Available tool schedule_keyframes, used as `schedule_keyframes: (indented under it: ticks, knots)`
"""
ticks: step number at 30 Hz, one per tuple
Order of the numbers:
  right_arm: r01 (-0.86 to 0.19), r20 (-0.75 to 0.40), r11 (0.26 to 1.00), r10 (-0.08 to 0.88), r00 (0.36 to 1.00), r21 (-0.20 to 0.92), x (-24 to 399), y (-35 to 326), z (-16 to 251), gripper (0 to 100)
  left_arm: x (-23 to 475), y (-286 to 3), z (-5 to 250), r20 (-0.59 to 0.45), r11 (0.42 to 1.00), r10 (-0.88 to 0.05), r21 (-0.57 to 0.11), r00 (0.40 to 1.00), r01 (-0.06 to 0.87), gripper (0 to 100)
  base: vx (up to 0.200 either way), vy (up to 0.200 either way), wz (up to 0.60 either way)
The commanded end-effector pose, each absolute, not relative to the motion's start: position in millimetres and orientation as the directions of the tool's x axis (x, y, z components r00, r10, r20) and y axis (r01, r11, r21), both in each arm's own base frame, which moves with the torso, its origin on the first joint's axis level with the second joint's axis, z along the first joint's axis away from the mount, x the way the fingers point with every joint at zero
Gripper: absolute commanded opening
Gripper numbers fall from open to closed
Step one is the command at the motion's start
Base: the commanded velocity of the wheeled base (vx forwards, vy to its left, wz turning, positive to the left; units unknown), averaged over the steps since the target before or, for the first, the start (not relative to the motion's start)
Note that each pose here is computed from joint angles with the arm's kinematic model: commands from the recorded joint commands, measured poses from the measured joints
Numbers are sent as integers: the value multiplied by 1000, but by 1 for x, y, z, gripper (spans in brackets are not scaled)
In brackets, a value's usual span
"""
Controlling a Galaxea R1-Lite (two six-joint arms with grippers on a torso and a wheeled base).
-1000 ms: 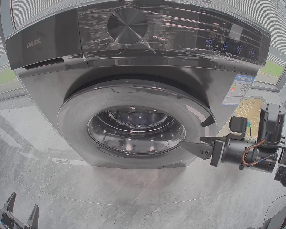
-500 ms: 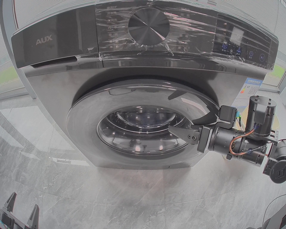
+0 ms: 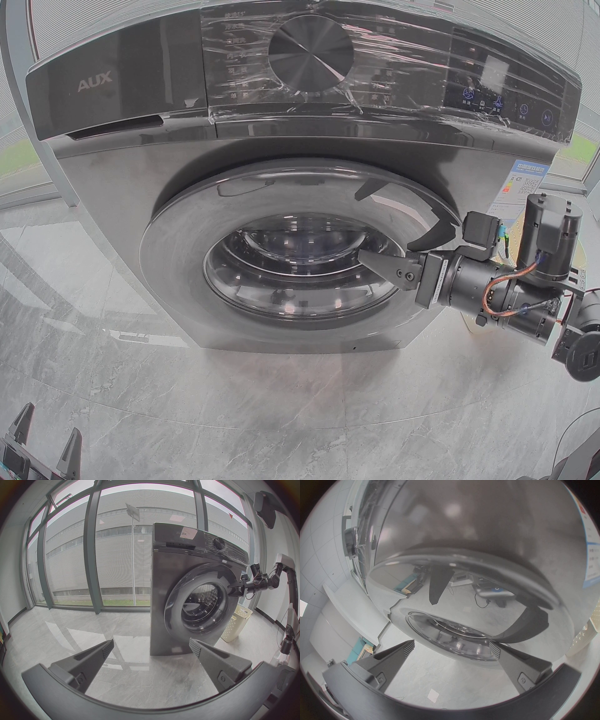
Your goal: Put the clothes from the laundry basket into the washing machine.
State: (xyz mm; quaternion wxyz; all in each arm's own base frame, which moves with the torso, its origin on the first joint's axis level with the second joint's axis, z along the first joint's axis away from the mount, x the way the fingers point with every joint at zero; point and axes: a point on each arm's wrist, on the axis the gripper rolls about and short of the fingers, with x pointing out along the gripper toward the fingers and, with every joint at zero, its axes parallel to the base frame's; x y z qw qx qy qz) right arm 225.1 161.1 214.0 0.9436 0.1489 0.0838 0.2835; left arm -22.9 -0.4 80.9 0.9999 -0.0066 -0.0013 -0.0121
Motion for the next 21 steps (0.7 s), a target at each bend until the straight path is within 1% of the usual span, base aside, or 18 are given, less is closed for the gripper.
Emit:
schedule_keyframes:
  ticks: [1,2,3,5,6,7,8,9,10,11,12,15,16,17,18,19,20,21]
  knots:
    - [-579,-96,751,633,768,317,186,159,206,100,-23,0,76,-2,1000,-25,-14,1000,25,100,0,0,0]
    - [-608,-121,728,667,736,316,167,157,198,100,-23,0,76,-2,1000,-25,-14,1000,25,100,0,0,0]
    - [-616,-130,722,676,725,316,162,155,194,100,-23,0,76,-2,1000,-25,-14,1000,25,100,0,0,0]
    - [-652,-154,690,715,682,314,133,135,181,100,-23,0,76,-2,1000,-23,-17,1000,23,100,0,0,0]
    - [-671,-147,676,729,668,303,123,125,179,100,-23,0,76,-2,1000,-23,-18,1000,23,100,0,0,0]
    - [-671,-147,676,729,668,303,123,125,179,100,-23,0,76,-2,1000,-23,-18,1000,23,100,0,0,0]
    - [-699,-124,655,749,651,287,107,108,175,100,-22,0,76,-3,1000,-23,-17,1000,23,100,0,0,0]
    - [-706,-104,651,751,652,280,98,97,174,100,-23,0,76,-2,1000,-23,-17,1000,23,100,0,0,0]
    - [-698,-81,660,740,668,277,91,87,174,100,-23,0,76,-2,1000,-23,-15,1000,23,100,0,0,0]
    - [-696,-75,663,737,672,277,90,85,174,100,-22,0,76,-3,1000,-23,-15,1000,23,100,0,0,0]
    - [-659,-35,703,690,723,268,80,68,172,100,-23,0,76,-2,1000,-26,-15,1000,26,100,0,0,0]
    - [-566,-5,795,581,814,218,72,46,168,100,-23,0,76,-2,1000,-25,-15,1000,25,100,0,0,0]
    - [-551,0,809,563,826,206,70,43,167,100,-23,0,76,-2,1000,-25,-15,1000,25,100,0,0,0]
    - [-495,17,853,499,866,165,63,32,163,100,-23,0,76,-2,1000,-23,-15,1000,23,100,0,0,0]
    - [-495,17,853,499,866,165,63,32,163,100,-23,0,76,-2,1000,-23,-15,1000,23,100,0,0,0]
    - [-423,52,898,420,906,119,49,20,159,100,-22,0,76,-3,1000,-25,-14,1000,24,100,0,0,0]
    - [-414,55,903,410,910,114,47,19,158,100,-23,0,76,-2,1000,-25,-14,1000,25,100,0,0,0]
    - [-366,69,926,361,930,90,37,13,155,100,-23,0,76,-2,1000,-25,-15,1000,25,100,0,0,0]
